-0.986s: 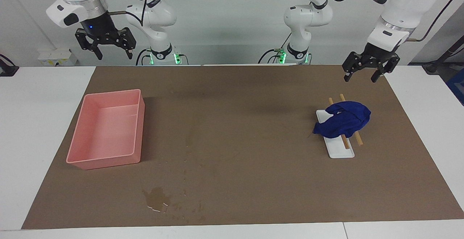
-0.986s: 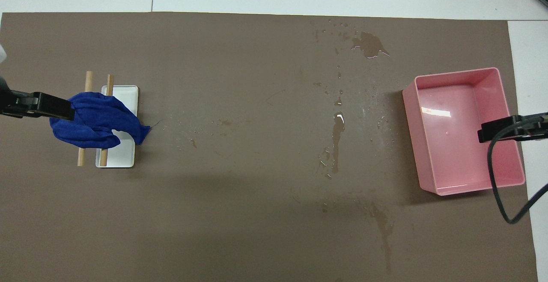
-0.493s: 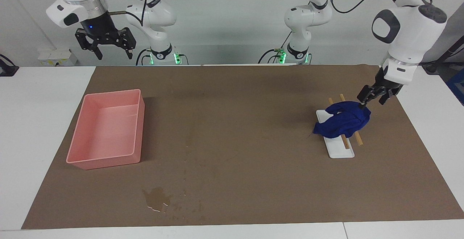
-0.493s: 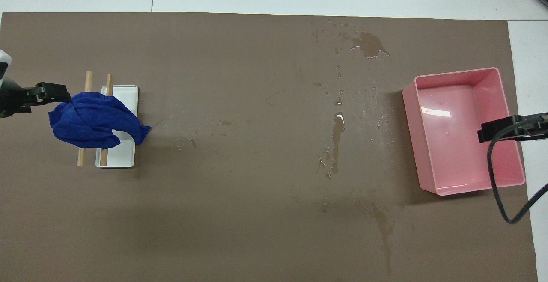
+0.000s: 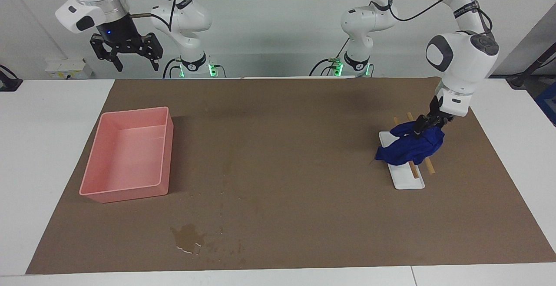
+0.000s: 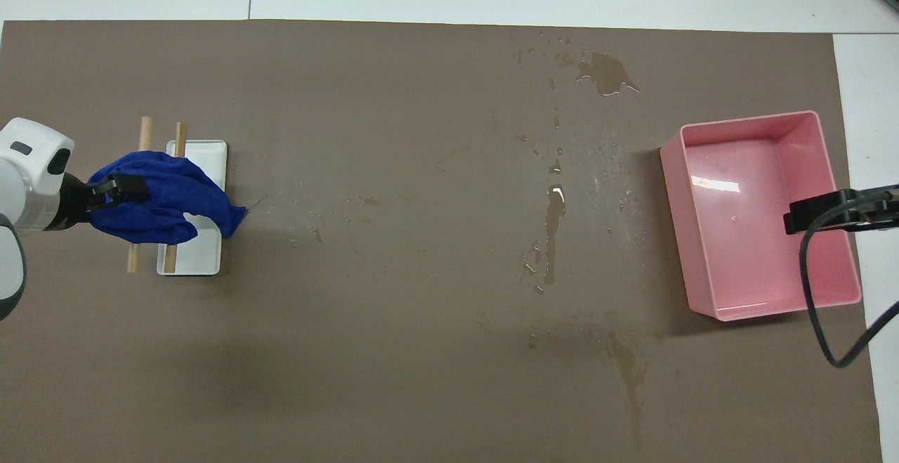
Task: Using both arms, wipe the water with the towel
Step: 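Grip the blue towel with the left gripper and lift it off the tray, then carry the blue towel with the left gripper toward the table center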
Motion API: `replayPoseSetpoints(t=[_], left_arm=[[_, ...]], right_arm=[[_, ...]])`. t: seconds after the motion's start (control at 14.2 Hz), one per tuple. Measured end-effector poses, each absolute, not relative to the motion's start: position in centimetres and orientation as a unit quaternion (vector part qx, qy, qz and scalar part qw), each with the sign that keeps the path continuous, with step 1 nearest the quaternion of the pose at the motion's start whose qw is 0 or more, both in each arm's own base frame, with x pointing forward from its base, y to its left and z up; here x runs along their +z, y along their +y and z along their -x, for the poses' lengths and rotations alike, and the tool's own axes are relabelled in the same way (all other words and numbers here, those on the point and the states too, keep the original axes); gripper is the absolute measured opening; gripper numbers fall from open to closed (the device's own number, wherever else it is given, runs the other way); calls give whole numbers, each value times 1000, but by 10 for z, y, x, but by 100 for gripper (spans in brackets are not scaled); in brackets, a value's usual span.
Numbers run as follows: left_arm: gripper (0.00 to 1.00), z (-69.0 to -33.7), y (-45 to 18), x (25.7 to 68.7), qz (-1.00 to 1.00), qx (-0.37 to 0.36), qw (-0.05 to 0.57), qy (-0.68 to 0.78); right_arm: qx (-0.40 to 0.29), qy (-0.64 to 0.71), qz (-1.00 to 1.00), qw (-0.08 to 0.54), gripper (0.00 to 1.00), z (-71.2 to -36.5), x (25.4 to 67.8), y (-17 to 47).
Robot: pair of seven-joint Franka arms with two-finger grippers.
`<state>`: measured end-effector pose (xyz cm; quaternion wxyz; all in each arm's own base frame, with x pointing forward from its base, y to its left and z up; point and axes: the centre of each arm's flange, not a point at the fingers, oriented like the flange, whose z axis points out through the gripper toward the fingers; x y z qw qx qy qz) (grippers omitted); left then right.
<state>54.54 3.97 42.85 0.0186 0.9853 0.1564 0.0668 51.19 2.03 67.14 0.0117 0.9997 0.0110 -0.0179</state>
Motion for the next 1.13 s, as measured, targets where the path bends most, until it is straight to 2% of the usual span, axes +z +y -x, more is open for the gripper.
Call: replayPoseSetpoints(t=[0.07,0.14,0.49,0.7,0.77,1.13], left_arm=[[91,-545,39,429,-984,67,19,165],[85,-544,39,429,-983,67,20,172],[26,-546,32,442,-981,79,28,174],[21,-554,35,455,-973,85,68,205],[18,-560,34,466,-965,84,101,228],[18,-575,6,520,-864,54,257,430]], right_arm=[[-18,11,-1000,12,100,-512,671,20],[-18,11,-1000,12,100,-512,671,20],[-18,11,-1000,12,100,-512,671,20],[-18,11,-1000,12,100,-512,671,20],[-18,11,-1000,12,100,-512,671,20],[-18,11,-1000,12,100,-512,671,20]])
